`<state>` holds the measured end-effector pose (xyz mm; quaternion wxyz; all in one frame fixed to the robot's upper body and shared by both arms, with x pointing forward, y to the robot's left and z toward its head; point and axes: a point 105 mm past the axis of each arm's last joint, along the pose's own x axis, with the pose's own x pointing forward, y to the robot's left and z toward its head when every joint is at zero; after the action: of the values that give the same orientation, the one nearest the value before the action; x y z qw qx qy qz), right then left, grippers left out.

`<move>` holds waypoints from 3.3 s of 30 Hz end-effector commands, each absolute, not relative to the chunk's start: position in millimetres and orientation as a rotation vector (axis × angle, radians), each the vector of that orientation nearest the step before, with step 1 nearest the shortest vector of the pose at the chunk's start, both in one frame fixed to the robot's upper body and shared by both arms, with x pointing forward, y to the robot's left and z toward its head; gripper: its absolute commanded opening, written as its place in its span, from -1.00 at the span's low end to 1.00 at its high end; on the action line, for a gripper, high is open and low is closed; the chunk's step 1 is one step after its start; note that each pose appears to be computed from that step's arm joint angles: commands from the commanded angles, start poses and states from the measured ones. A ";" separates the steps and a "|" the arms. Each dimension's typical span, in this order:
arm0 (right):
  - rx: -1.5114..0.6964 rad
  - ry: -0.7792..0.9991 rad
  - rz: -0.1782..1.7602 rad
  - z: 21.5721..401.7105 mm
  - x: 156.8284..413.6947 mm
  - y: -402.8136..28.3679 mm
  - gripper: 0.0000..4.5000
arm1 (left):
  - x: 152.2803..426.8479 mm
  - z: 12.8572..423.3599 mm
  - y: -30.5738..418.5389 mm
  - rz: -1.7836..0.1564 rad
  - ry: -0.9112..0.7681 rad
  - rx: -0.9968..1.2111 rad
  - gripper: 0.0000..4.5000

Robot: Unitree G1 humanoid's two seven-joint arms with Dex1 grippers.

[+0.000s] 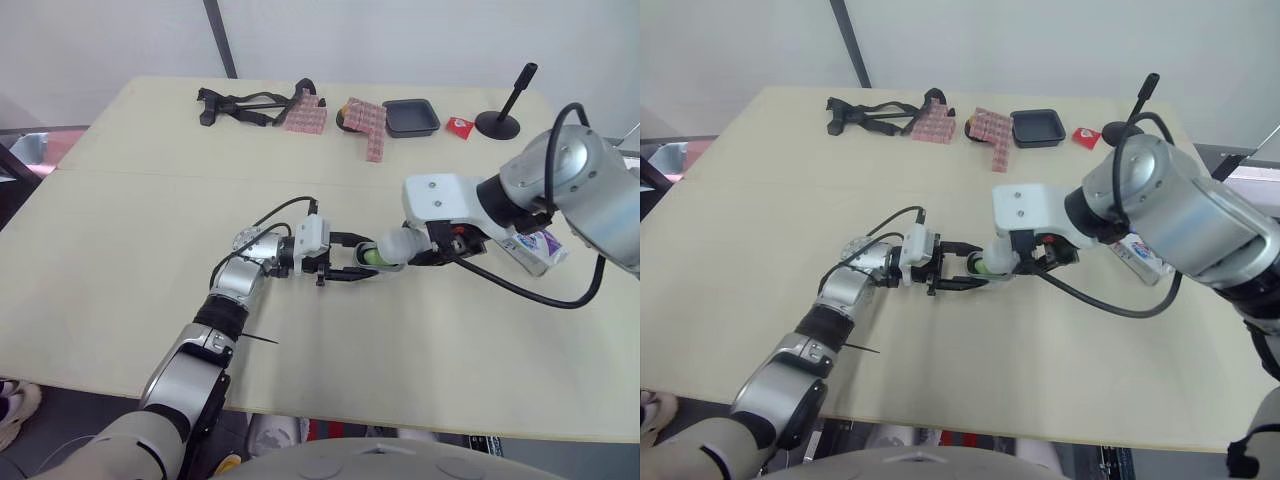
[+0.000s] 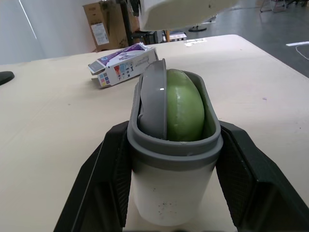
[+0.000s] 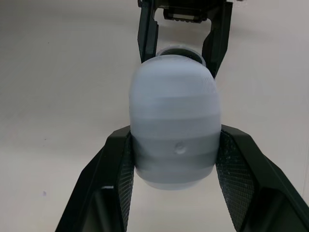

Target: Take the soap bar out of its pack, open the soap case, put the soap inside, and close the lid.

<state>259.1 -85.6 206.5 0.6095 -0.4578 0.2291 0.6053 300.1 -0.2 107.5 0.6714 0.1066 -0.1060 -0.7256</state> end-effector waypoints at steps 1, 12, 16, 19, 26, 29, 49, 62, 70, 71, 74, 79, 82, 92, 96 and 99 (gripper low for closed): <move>-1.099 0.500 1.375 214.1 262.7 -81.3 -0.14 | 297.2 94.1 -6.9 -1.673 -0.144 0.291 -0.13; -1.123 0.548 1.300 200.5 274.4 -78.3 -0.14 | 300.5 93.2 -8.3 -1.649 -0.119 0.297 -0.13; -1.137 0.549 1.289 198.2 276.4 -77.2 -0.14 | 299.5 93.1 -8.9 -1.646 -0.125 0.292 -0.13; -1.136 0.547 1.291 197.0 275.4 -74.6 -0.14 | 300.2 93.5 -9.2 -1.636 -0.131 0.296 -0.13; -1.126 0.563 1.294 193.8 273.1 -73.4 -0.14 | 301.4 94.1 -8.2 -1.630 -0.136 0.301 -0.13; -1.109 0.582 1.276 189.8 276.2 -73.7 -0.14 | 301.2 95.2 -8.8 -1.628 -0.146 0.301 -0.13; -1.041 0.651 1.231 187.3 277.4 -73.1 -0.14 | 302.2 95.8 -10.9 -1.607 -0.166 0.290 -0.13; -1.020 0.631 1.205 192.0 284.4 -74.2 0.97 | 303.9 96.0 -10.4 -1.611 -0.169 0.291 -0.13; -1.070 0.621 1.140 207.8 275.4 -110.0 0.97 | 304.5 95.8 -7.7 -1.606 -0.168 0.297 -0.13; -1.073 0.624 1.138 211.1 271.9 -115.4 0.97 | 304.4 95.7 -7.1 -1.606 -0.167 0.297 -0.13; -1.063 0.615 1.120 223.4 267.8 -125.3 0.97 | 304.0 95.4 -5.9 -1.607 -0.166 0.298 -0.13; -1.013 0.555 1.101 242.6 269.9 -124.6 0.97 | 302.8 94.9 -5.2 -1.614 -0.161 0.293 -0.13; -1.014 0.513 1.142 248.0 263.1 -119.4 0.59 | 302.3 94.6 -4.2 -1.617 -0.158 0.298 -0.13; -0.607 0.399 1.149 272.1 279.7 -91.1 -0.86 | 301.7 94.4 -3.0 -1.614 -0.151 0.299 -0.13; -0.580 0.402 1.209 260.8 269.6 -84.6 -0.99 | 302.3 94.6 -2.1 -1.609 -0.149 0.309 -0.13; -0.593 0.405 1.242 250.1 264.4 -81.8 -0.99 | 302.2 95.1 -2.0 -1.609 -0.149 0.312 -0.13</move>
<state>269.7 -83.3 242.8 0.7546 -0.2598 0.2126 0.5638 303.5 -6.5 109.4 0.6801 0.1274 -0.0997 -0.7151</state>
